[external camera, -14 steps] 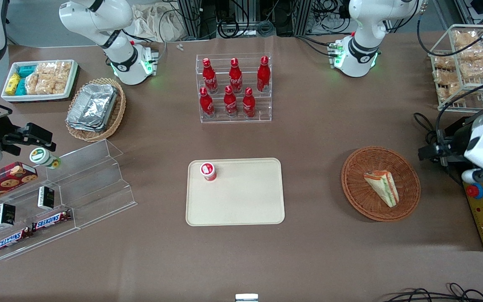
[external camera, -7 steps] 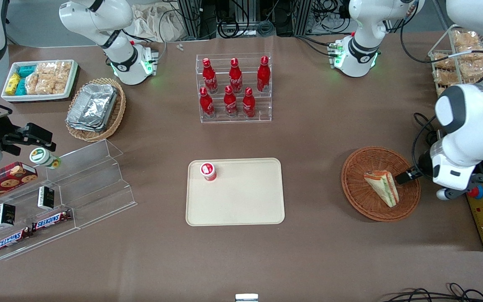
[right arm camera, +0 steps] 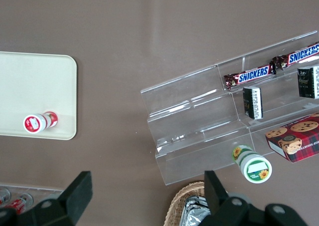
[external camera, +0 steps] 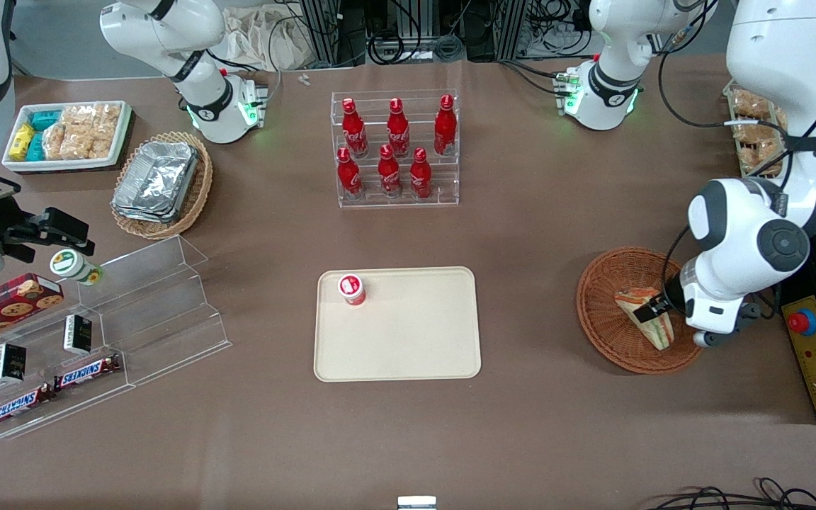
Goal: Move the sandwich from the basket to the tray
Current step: 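Close the left gripper on the upright wrapped sandwich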
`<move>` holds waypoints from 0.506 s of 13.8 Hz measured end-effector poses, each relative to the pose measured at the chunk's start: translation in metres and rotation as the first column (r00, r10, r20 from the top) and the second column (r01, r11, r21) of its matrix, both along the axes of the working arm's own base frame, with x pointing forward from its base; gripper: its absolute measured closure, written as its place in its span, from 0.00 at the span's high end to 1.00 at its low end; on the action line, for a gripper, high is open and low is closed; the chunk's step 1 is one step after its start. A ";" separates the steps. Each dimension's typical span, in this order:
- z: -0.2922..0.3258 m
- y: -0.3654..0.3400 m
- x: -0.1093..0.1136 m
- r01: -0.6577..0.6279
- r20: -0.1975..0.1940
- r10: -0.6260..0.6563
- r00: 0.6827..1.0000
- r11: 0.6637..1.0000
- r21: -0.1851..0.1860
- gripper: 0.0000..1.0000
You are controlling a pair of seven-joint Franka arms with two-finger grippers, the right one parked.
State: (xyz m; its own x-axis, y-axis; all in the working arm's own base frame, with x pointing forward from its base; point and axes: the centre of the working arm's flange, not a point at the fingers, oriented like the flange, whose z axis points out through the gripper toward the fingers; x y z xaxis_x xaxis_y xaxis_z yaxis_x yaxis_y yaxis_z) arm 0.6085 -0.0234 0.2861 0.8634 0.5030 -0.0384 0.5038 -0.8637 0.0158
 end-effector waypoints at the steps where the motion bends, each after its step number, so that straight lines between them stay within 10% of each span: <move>1: -0.007 0.000 0.000 -0.002 -0.007 0.002 1.000 1.000 0.000 1.00; 5: -0.036 0.001 -0.002 -0.005 -0.008 0.005 1.000 1.000 -0.001 0.99; 7: -0.041 0.001 -0.003 -0.006 -0.008 0.006 1.000 1.000 -0.001 0.81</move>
